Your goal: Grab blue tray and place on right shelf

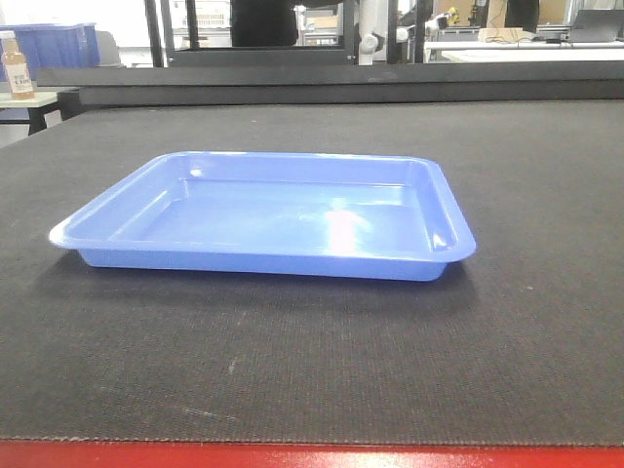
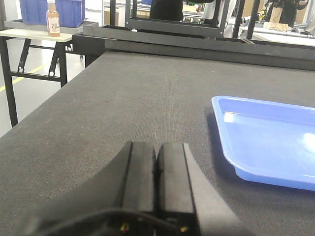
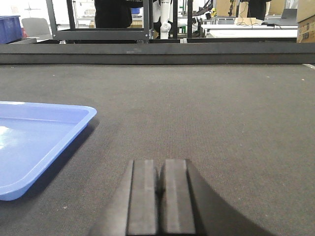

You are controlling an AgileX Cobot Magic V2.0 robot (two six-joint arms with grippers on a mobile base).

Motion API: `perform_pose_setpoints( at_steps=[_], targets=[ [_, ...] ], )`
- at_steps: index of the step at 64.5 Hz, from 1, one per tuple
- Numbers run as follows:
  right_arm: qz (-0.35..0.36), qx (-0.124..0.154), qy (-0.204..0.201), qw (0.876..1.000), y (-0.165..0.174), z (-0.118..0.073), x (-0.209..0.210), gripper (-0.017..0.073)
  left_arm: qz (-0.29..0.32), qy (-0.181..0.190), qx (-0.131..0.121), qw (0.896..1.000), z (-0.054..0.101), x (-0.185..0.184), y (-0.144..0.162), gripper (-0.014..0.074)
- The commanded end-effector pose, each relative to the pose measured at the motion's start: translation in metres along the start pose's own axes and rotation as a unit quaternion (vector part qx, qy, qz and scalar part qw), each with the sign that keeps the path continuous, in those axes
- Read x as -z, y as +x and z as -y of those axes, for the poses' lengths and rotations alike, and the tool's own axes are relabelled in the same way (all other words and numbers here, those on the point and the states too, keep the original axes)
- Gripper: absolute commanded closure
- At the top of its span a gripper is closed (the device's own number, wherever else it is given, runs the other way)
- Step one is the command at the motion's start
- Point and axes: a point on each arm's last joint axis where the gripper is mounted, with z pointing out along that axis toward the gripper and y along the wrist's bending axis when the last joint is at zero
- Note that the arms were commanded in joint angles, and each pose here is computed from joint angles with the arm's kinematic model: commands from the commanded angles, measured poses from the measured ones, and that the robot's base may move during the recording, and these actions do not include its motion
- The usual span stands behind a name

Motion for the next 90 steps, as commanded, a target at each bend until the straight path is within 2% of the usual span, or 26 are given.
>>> perform_pose_setpoints(
  at_steps=[1, 14, 20, 23, 30, 36, 40, 43, 48, 53, 58, 62, 64, 68, 74, 81, 86, 90],
  targets=[
    [0.071, 0.002, -0.002, 0.998, -0.018, -0.001, 0.003, 0.0505, 0.037, -0.005, 0.005, 0.999, -0.001, 0.000, 0.001, 0.0642],
    [0.076, 0.002, -0.002, 0.997, -0.019, -0.001, 0.003, 0.0505, 0.049, -0.006, 0.018, 0.999, -0.002, 0.001, -0.001, 0.0642],
    [0.116, -0.002, -0.003, 0.993, -0.030, -0.001, 0.006, 0.0505, 0.093, -0.008, 0.036, 0.995, -0.002, 0.003, -0.019, 0.0642],
    [0.137, -0.006, -0.005, 0.991, -0.044, -0.002, 0.009, 0.0505, 0.097, -0.003, 0.037, 0.995, 0.000, 0.005, -0.035, 0.0642],
    [0.129, -0.006, -0.013, 0.991, -0.088, -0.008, 0.020, 0.0505, 0.038, 0.017, 0.022, 0.999, 0.008, 0.010, -0.080, 0.0642],
    [0.074, -0.004, -0.017, 0.997, -0.120, -0.012, 0.023, 0.0501, -0.003, 0.026, 0.013, 1.000, 0.013, 0.011, -0.120, 0.0635],
    [0.036, -0.003, -0.017, 0.999, -0.135, -0.014, 0.019, 0.0487, -0.019, 0.029, 0.012, 0.999, 0.016, 0.005, -0.145, 0.0597],
    [0.012, -0.003, -0.016, 1.000, -0.141, -0.015, 0.011, 0.0439, -0.034, 0.032, 0.015, 0.999, 0.017, -0.002, -0.158, 0.0550],
    [-0.020, -0.003, -0.013, 1.000, -0.145, -0.015, -0.006, 0.0290, -0.076, 0.034, 0.018, 0.996, 0.019, -0.021, -0.169, 0.0438],
    [-0.043, -0.004, -0.010, 0.999, -0.142, -0.015, -0.025, 0.0095, -0.120, 0.037, 0.027, 0.992, 0.020, -0.042, -0.171, 0.0307],
    [-0.061, -0.005, -0.014, 0.998, -0.139, -0.015, -0.043, -0.0080, -0.148, 0.051, 0.021, 0.987, 0.023, -0.059, -0.169, 0.0210],
    [-0.076, -0.004, -0.024, 0.997, -0.138, -0.018, -0.055, -0.0069, -0.160, 0.071, -0.009, 0.984, 0.028, -0.071, -0.170, 0.0188],
    [-0.091, -0.005, -0.038, 0.995, -0.140, -0.022, -0.064, -0.0059, -0.178, 0.087, -0.028, 0.980, 0.033, -0.081, -0.170, 0.0190],
    [-0.108, -0.006, -0.068, 0.992, -0.148, -0.032, -0.076, -0.0052, -0.204, 0.113, -0.042, 0.971, 0.042, -0.094, -0.176, 0.0190],
    [-0.133, -0.004, -0.117, 0.984, -0.167, -0.051, -0.095, -0.0052, -0.234, 0.141, -0.049, 0.961, 0.054, -0.114, -0.188, 0.0190],
    [-0.181, 0.007, -0.173, 0.968, -0.178, -0.082, -0.126, -0.0052, -0.284, 0.157, -0.056, 0.944, 0.067, -0.148, -0.191, 0.0190],
    [-0.232, 0.017, -0.189, 0.954, -0.177, -0.102, -0.155, -0.0052, -0.308, 0.158, -0.058, 0.936, 0.073, -0.172, -0.192, 0.0191],
    [-0.275, 0.009, -0.184, 0.944, -0.176, -0.114, -0.179, -0.0052, -0.329, 0.158, -0.058, 0.929, 0.077, -0.195, -0.188, 0.0191]
  ],
)
